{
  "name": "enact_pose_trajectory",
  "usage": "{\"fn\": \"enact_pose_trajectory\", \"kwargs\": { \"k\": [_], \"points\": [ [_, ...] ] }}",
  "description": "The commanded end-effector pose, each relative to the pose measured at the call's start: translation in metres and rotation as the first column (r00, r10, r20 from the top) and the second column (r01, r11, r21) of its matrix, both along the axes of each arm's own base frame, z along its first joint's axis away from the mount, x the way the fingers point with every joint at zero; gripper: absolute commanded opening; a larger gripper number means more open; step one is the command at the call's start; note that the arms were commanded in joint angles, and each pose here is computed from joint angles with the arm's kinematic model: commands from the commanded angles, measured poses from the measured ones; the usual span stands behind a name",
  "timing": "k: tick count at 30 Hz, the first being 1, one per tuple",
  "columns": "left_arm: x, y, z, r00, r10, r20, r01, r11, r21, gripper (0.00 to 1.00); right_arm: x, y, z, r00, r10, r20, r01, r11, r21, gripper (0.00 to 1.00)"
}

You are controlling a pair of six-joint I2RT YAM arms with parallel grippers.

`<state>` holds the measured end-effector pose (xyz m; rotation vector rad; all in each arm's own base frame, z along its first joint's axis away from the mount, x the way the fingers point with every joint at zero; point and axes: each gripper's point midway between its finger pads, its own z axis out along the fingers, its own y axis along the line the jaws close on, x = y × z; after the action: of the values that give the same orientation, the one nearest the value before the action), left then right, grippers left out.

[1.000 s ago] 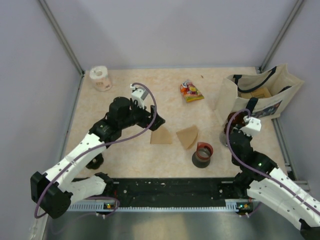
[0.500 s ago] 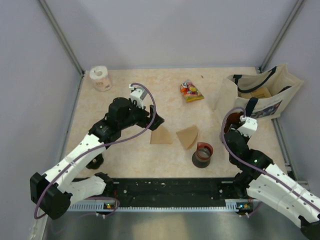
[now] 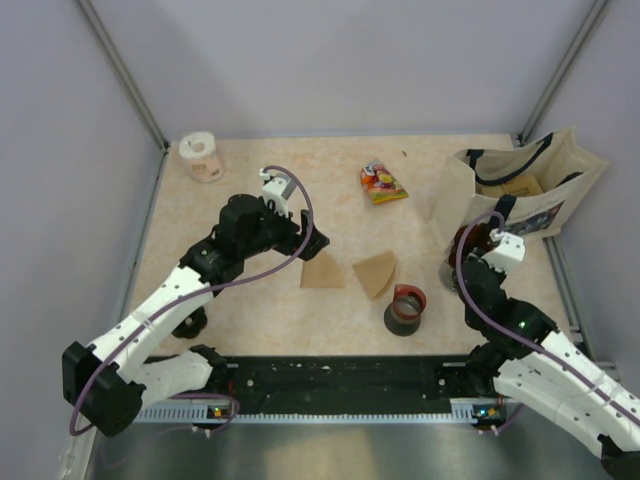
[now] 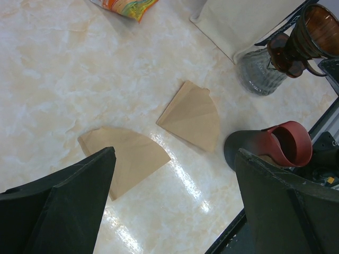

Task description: Place the coffee filter in the dripper

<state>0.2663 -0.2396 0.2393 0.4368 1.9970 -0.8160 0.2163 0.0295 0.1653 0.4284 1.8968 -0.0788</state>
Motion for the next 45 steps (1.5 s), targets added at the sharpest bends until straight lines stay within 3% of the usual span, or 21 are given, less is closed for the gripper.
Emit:
{"fn": "enact_pose_trajectory", "kwargs": {
  "k": [1,24,45],
  "points": [
    [0.003,-0.003,0.012,1.0,-0.001,0.031,0.002,1.0,-0.03,0.99,0.001,0.0,0.023,1.0,-0.006,0.025,0.006,1.0,0.021,0.25],
    [0.004,-0.005,0.0,1.0,-0.006,0.007,0.006,1.0,-0.015,0.99,-0.003,0.007,0.026,0.998,0.056,-0.037,-0.057,0.998,-0.011,0.21],
    [0.005,-0.005,-0.002,1.0,-0.002,0.001,0.002,1.0,-0.011,0.99,-0.01,-0.001,0.022,0.999,0.016,-0.042,-0.015,1.0,0.015,0.29]
  ]
}}
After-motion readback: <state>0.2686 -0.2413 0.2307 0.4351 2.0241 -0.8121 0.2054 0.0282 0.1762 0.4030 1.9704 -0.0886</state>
